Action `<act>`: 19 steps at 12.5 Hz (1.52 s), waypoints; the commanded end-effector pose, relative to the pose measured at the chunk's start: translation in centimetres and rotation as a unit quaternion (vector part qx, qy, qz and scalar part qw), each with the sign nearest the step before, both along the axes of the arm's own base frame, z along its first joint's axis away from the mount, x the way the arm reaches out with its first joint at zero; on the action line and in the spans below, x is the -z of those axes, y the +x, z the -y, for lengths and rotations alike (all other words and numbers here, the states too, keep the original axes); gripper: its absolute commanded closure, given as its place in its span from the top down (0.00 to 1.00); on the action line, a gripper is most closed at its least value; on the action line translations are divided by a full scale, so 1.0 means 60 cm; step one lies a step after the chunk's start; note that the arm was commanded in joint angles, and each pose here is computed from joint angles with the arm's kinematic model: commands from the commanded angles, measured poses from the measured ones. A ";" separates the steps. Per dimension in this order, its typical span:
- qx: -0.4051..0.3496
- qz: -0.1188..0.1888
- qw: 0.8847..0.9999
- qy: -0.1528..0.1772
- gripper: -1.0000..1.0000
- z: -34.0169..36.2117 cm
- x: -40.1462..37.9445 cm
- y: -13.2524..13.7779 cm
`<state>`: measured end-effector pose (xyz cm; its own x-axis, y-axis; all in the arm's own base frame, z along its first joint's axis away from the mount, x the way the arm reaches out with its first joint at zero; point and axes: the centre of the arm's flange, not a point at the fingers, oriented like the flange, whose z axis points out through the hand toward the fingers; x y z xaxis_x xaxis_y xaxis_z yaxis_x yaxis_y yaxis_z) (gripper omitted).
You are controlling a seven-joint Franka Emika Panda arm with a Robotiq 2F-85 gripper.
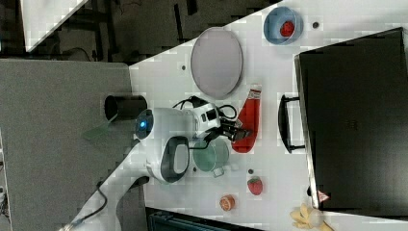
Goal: Pick ketchup from strainer and place it on the table
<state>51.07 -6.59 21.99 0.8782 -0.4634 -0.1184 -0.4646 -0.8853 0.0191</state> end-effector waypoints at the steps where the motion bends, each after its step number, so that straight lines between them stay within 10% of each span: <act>1: -0.057 -0.006 0.998 0.003 0.63 -0.038 0.056 -0.011; 3: -0.055 -0.008 0.998 0.004 0.65 -0.037 0.086 -0.015; 6: -0.054 0.002 0.999 0.002 1.00 -0.035 0.076 -0.009; 19: 0.080 0.048 0.996 -0.017 1.00 -0.053 -0.523 0.074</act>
